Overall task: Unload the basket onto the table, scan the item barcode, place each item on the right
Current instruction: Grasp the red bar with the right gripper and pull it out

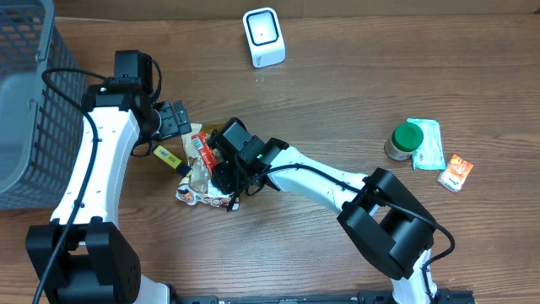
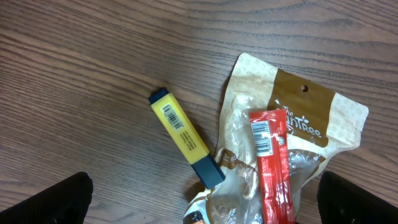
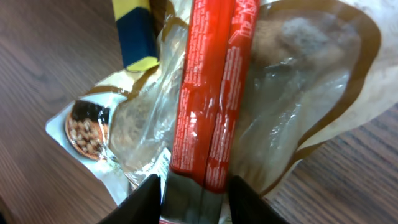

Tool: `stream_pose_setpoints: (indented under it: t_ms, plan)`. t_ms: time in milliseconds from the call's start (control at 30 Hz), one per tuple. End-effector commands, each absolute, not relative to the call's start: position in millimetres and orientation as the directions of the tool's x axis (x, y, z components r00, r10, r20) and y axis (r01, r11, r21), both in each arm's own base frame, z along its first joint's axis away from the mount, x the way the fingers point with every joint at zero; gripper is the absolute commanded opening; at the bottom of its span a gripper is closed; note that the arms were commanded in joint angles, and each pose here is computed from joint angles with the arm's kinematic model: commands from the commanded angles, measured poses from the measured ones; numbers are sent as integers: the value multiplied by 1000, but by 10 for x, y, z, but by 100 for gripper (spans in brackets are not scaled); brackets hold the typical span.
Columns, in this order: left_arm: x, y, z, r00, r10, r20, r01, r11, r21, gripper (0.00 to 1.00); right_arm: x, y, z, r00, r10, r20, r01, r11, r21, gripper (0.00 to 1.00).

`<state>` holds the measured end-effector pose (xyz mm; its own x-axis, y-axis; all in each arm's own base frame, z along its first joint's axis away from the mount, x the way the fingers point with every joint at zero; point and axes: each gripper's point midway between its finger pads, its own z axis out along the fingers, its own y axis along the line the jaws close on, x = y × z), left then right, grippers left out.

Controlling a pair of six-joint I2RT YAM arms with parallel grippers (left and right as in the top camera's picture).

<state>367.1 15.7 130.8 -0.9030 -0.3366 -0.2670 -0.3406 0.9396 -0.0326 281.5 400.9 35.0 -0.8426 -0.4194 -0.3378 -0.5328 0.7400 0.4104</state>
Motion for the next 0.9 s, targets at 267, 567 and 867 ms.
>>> stream_pose_setpoints:
  t_ms: [267, 567, 867]
  plan:
    - [3696, 178, 1389, -902, -318, -292, -324, 946, -30, 100, 2825, 3944, 445, -844, -417, -337, -531, 740, 414, 4]
    - [3696, 178, 1389, -902, -318, -292, -324, 946, -30, 100, 2851, 3639, 1142, -784, -457, -421, -613, 678, 405, 4]
    - [3696, 178, 1389, -902, -318, -292, -324, 946, -30, 100, 2719, 3068, 1735, -796, -457, -398, -606, 585, 539, 4]
